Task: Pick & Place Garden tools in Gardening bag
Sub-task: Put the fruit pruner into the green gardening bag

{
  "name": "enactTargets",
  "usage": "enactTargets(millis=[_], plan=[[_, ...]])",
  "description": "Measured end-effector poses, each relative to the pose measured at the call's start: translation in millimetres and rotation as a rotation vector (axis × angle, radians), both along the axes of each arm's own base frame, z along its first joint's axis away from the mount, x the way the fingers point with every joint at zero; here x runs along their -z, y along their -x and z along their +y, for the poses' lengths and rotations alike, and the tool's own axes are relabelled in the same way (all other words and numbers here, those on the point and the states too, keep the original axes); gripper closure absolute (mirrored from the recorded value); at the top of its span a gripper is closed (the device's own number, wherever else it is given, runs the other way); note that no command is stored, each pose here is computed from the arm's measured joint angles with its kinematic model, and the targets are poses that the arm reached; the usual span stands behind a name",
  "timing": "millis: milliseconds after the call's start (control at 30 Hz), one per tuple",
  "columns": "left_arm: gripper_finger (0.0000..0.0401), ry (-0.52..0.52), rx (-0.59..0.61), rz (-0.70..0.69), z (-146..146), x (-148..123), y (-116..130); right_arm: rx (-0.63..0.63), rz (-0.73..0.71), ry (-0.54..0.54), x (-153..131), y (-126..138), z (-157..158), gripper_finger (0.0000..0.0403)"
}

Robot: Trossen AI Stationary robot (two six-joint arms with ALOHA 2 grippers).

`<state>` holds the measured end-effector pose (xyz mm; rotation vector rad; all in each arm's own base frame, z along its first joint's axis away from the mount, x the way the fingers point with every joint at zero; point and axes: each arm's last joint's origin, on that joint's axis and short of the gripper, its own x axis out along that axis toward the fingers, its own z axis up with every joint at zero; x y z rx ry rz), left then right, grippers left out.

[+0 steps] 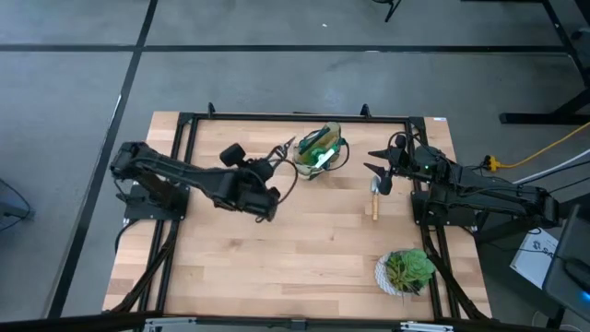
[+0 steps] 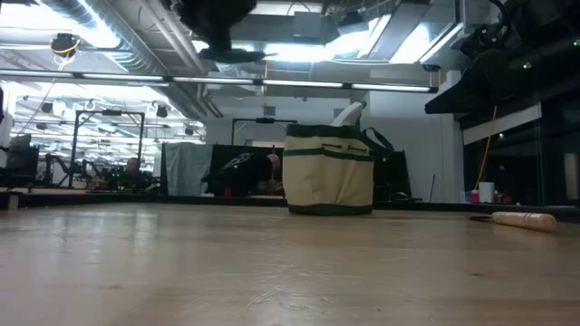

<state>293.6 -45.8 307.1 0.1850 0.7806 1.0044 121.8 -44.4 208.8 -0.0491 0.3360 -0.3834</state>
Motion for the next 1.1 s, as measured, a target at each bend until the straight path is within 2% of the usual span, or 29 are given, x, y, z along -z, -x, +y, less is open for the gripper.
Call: enactTargets(millis=[167, 400, 567, 767, 933, 1100], plan=[[0.0376, 0.044, 0.109, -0.091, 10, -12, 13, 0.001, 0.0, 0.0, 0, 0, 0, 0.0217], [0.0376, 0.158, 0.315, -0.342, 33, -19, 34, 0.001, 0.0, 0.0, 0, 0, 0, 0.0217], [0.0377, 0.19, 0.435, -0.509, 43, -19, 45, 0.0, 0.0, 0.0, 0, 0, 0, 0.0217], [0.0377, 0.206, 0.502, -0.558, 50, -6, 45, 0.001, 0.0, 0.0, 0, 0, 0, 0.0217], [0.0377, 0.174, 0.546, -0.572, 57, 2, 32, 0.0, 0.0, 0.0, 0, 0, 0, 0.0217], [0.0377, 0.128, 0.54, -0.592, 64, 7, 19, 0.001, 0.0, 0.0, 0, 0, 0, 0.0217]])
